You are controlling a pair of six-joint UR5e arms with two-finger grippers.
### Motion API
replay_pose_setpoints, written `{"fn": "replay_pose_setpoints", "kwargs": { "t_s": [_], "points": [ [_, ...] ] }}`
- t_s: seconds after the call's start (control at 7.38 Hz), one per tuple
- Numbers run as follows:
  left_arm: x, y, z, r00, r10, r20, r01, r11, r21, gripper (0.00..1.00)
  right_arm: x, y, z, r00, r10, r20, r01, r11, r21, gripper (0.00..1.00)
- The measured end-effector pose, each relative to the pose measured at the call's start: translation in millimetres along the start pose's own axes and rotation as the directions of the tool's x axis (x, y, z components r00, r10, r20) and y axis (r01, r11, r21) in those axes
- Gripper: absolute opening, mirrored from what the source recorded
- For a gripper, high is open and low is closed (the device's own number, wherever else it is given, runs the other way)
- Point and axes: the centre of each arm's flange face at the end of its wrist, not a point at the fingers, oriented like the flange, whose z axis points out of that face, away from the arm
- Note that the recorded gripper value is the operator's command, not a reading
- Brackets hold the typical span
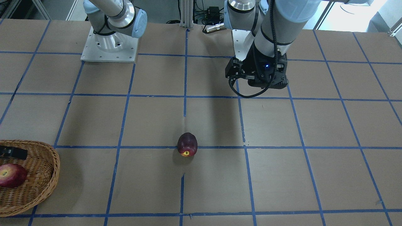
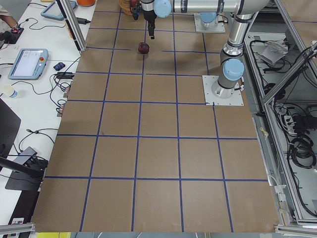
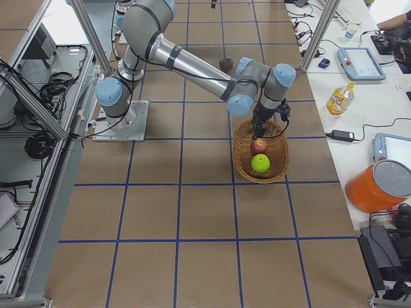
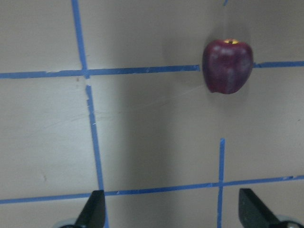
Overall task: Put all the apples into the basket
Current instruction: 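Release dark red apple at center with left gripper while right withdraws, then lower the right gripper onto the dark red apple and close it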
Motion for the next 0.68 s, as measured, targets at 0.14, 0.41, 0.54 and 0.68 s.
{"fn": "replay_pose_setpoints", "kwargs": {
  "t_s": [0.14, 0.41, 0.54, 0.68],
  "points": [
    [-11, 9, -13, 1.0, 0.002, 0.007, -0.002, 1.0, 0.027, 1.0, -45, 10, -25, 0.999, 0.035, 0.037, -0.035, 0.999, 0.017, 1.0],
    [-20, 13, -25, 1.0, -0.005, 0.01, 0.005, 0.997, 0.073, 1.0, -172, 33, -56, 0.992, 0.098, 0.075, -0.1, 0.994, 0.035, 1.0],
    [-22, 12, -28, 1.0, -0.007, 0.012, 0.006, 0.996, 0.094, 1.0, -245, 49, -59, 0.99, 0.107, 0.091, -0.111, 0.993, 0.033, 1.0],
    [-23, 11, -29, 1.0, -0.009, 0.012, 0.008, 0.995, 0.102, 1.0, -305, 65, -54, 0.991, 0.094, 0.098, -0.097, 0.995, 0.027, 1.0]
  ]
}}
